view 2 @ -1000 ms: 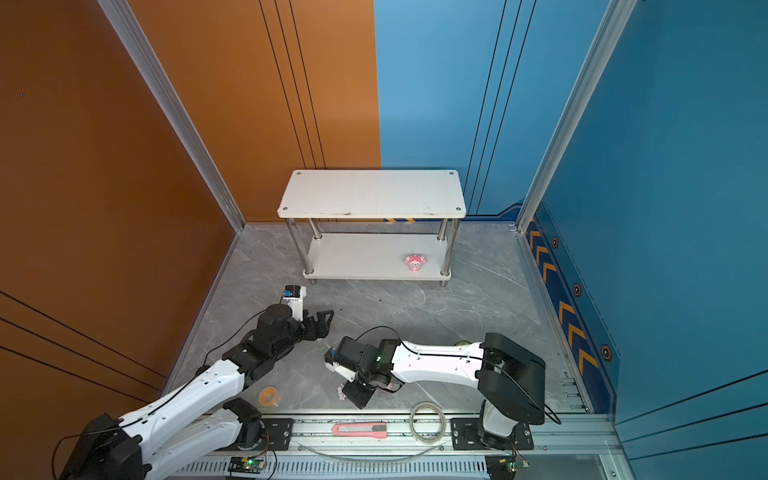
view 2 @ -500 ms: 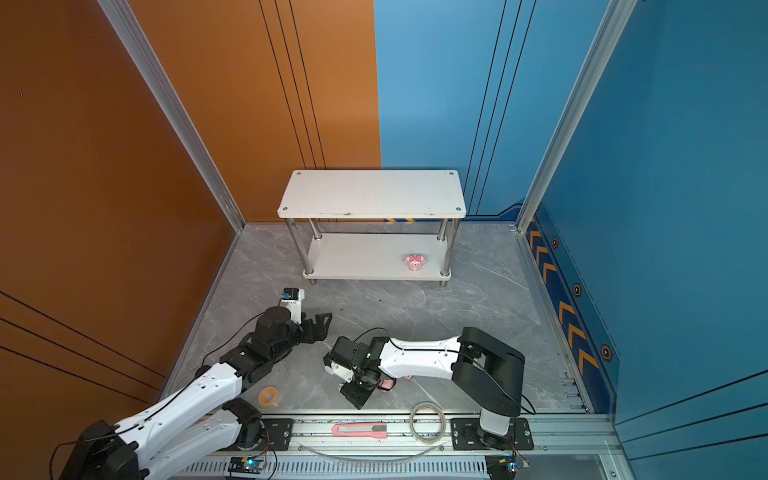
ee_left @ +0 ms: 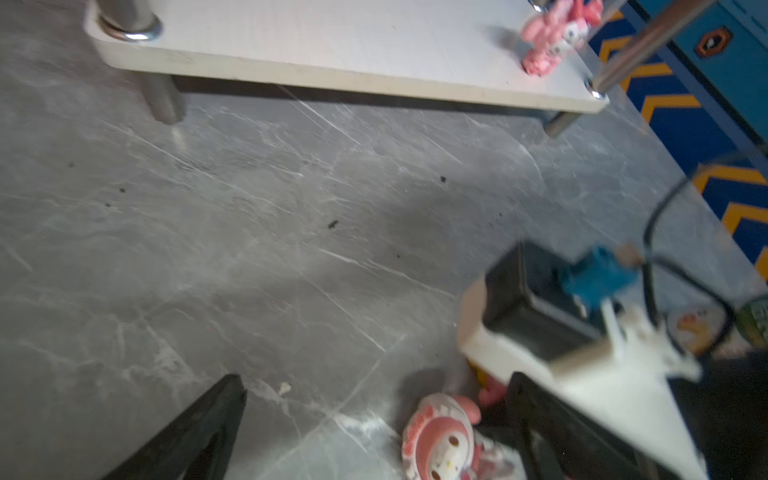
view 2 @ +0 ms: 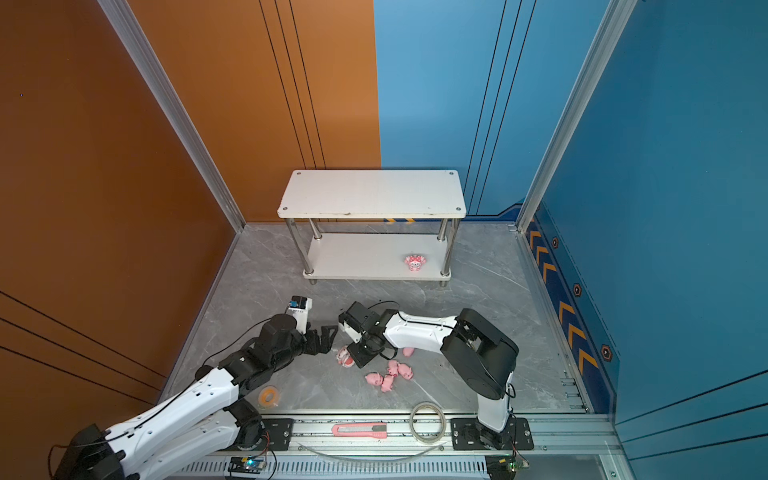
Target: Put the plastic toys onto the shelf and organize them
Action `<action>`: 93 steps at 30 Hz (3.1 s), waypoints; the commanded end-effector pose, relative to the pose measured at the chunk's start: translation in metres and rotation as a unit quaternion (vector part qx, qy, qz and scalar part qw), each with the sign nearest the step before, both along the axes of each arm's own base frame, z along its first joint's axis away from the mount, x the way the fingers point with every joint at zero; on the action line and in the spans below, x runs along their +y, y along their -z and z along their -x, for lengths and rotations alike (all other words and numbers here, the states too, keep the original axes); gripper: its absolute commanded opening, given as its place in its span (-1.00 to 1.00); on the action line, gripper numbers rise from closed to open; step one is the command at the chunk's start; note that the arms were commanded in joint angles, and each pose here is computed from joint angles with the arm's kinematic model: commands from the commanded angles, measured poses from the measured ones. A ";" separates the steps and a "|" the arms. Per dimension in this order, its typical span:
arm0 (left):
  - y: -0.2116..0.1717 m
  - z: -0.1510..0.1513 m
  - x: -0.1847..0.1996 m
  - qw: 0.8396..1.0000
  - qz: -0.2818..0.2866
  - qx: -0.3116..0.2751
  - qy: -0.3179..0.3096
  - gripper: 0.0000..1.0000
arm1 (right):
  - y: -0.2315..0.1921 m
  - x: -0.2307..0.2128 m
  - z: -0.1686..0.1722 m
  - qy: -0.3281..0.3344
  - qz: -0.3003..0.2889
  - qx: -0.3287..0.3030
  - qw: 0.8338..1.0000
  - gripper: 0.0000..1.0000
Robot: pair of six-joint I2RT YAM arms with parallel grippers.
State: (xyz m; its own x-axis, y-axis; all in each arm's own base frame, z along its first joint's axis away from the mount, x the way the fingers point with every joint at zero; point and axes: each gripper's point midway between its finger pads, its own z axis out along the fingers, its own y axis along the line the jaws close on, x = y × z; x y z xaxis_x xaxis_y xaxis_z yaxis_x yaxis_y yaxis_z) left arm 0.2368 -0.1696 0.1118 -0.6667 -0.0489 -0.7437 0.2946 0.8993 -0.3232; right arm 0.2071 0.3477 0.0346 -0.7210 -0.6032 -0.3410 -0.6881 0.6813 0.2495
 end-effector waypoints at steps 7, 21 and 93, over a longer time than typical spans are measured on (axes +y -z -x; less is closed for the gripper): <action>0.031 0.059 -0.011 0.992 -0.084 0.083 0.051 1.00 | -0.048 -0.032 -0.035 0.116 -0.054 -0.037 0.991 -0.77; 0.050 0.045 0.056 0.989 -0.065 0.083 -0.108 0.82 | -0.035 0.021 0.004 -0.095 0.032 -0.090 0.991 0.75; -0.057 -0.042 -0.091 0.985 -0.063 -0.135 0.091 0.43 | -0.144 0.018 -0.104 0.332 -0.329 0.079 0.880 -0.58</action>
State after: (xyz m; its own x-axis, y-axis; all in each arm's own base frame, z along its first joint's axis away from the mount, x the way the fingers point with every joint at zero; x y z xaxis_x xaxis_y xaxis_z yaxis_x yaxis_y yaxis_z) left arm 0.2718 -0.2578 0.1575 -0.4697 0.1381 -0.8719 0.5128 0.8467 -0.1421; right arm 0.3127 0.3645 0.1602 -0.9131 0.2414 -0.3286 -0.1067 0.6364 0.7639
